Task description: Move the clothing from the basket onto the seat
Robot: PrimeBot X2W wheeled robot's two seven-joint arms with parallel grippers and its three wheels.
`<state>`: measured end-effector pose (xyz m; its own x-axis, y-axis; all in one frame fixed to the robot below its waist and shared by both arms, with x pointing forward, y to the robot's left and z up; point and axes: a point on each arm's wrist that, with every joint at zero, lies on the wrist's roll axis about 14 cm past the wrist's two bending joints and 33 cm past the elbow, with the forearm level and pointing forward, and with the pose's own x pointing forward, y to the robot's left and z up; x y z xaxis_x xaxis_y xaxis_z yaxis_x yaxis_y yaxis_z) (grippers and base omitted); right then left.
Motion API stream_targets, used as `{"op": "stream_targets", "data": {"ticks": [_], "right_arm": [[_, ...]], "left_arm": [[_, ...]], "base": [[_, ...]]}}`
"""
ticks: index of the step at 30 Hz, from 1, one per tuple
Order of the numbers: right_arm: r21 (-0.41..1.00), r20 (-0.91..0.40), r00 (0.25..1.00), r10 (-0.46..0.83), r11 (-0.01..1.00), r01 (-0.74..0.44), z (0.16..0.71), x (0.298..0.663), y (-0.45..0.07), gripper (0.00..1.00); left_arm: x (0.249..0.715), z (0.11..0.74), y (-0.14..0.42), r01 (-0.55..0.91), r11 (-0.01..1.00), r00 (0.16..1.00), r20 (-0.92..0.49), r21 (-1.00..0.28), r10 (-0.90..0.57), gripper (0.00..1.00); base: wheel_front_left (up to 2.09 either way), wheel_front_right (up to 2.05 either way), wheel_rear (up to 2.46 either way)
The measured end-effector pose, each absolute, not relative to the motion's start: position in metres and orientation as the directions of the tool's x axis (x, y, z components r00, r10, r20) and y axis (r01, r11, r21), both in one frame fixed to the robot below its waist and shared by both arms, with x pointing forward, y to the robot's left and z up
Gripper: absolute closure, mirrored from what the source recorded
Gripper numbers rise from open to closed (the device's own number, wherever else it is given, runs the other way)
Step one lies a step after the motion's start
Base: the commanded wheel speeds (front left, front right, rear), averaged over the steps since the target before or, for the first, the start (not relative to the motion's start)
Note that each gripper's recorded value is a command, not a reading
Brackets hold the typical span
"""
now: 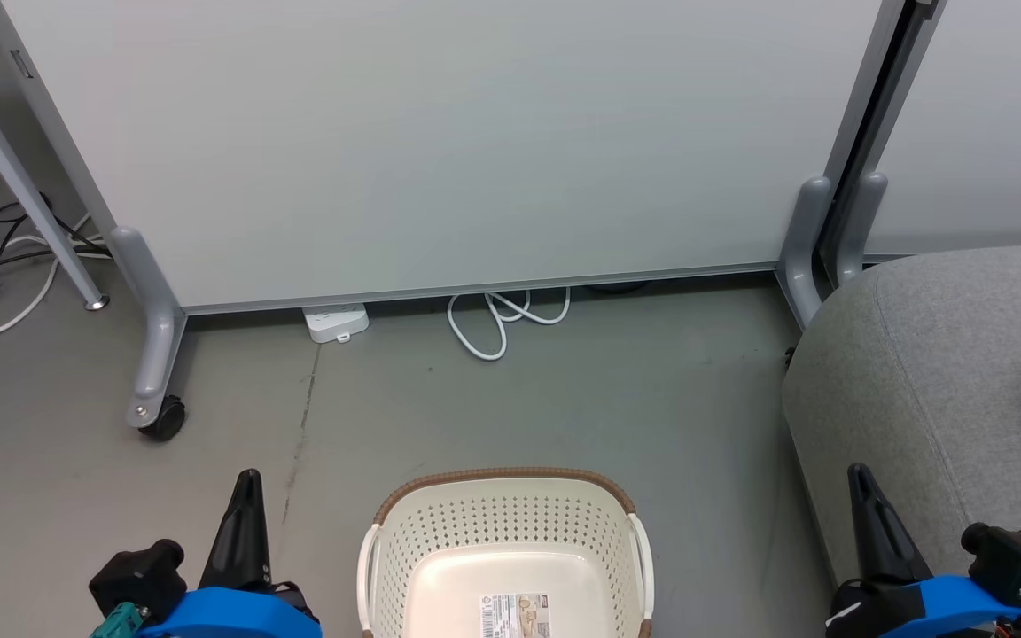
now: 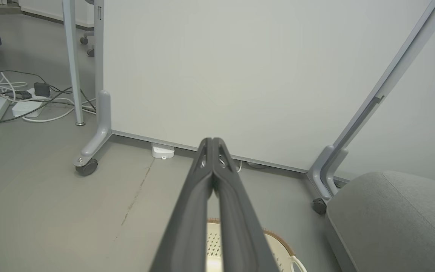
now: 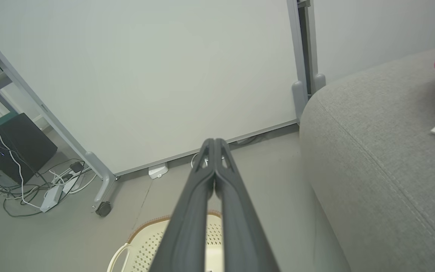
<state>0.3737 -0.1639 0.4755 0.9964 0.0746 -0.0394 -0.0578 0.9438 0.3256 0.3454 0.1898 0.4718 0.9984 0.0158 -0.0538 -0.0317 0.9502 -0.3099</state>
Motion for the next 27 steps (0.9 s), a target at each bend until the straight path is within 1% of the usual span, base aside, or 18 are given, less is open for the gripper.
{"op": "stream_targets", "data": {"ticks": [14, 27], "right_arm": [[0.533, -0.064, 0.997, 0.032, 0.846, 0.007, 0.475, 0.375, -0.174, 1.0], [0.682, -0.074, 0.997, 0.011, 0.73, 0.043, 0.477, 0.378, -0.18, 1.0]], "left_arm": [[0.351, 0.473, 0.198, -0.084, 0.849, 0.996, -0.076, -0.521, 0.051, 1.0], [0.356, 0.475, 0.203, -0.106, 0.733, 0.994, -0.088, -0.672, 0.063, 1.0]], "base": [[0.0, 0.0, 0.0], [0.0, 0.0, 0.0]]}}
